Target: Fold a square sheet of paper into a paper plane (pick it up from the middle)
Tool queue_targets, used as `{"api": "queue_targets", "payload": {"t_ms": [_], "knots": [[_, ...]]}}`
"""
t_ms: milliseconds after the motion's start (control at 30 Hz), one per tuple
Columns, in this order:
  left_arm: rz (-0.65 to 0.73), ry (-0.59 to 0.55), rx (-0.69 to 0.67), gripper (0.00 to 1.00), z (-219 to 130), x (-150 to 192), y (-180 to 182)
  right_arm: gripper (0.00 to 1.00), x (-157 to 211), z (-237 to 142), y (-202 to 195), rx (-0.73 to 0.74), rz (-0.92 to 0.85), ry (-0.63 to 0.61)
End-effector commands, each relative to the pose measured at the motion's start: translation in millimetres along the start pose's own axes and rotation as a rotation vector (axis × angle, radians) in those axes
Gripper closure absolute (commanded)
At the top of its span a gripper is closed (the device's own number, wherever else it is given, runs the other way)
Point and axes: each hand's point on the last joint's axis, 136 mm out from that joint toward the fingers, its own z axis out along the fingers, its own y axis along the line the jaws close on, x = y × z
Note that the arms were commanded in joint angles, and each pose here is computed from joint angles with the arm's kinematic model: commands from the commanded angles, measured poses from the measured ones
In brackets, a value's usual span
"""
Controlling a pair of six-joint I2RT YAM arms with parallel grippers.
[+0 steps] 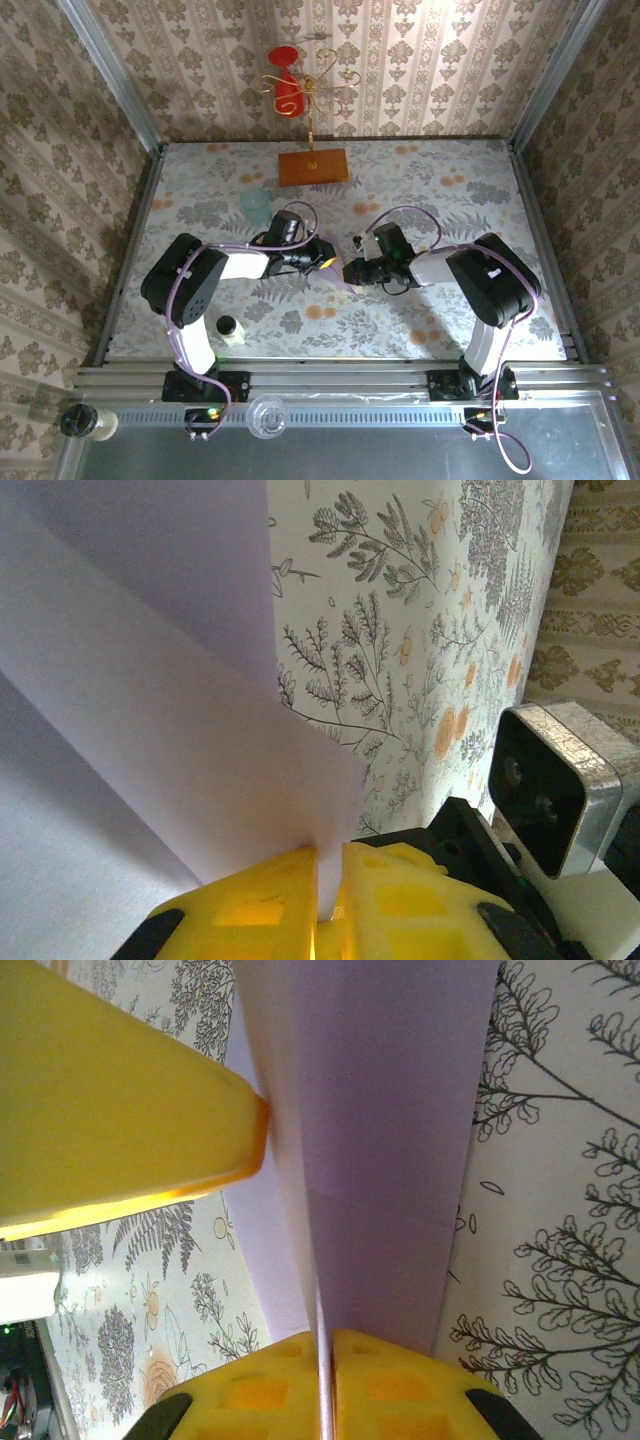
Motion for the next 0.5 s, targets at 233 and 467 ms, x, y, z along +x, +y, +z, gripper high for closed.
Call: {"api": "queue_targets", "payload": {"t_ms": [233, 467], "knots": [[0.01, 0.004, 0.027, 0.87, 8, -5, -7, 0.81, 21, 4, -8, 0.003, 0.105, 0.102], [0.009, 0.007, 0.007, 0.87, 9, -5, -3, 0.76, 13, -10, 2, -0.003, 0.1, 0.099]]}}
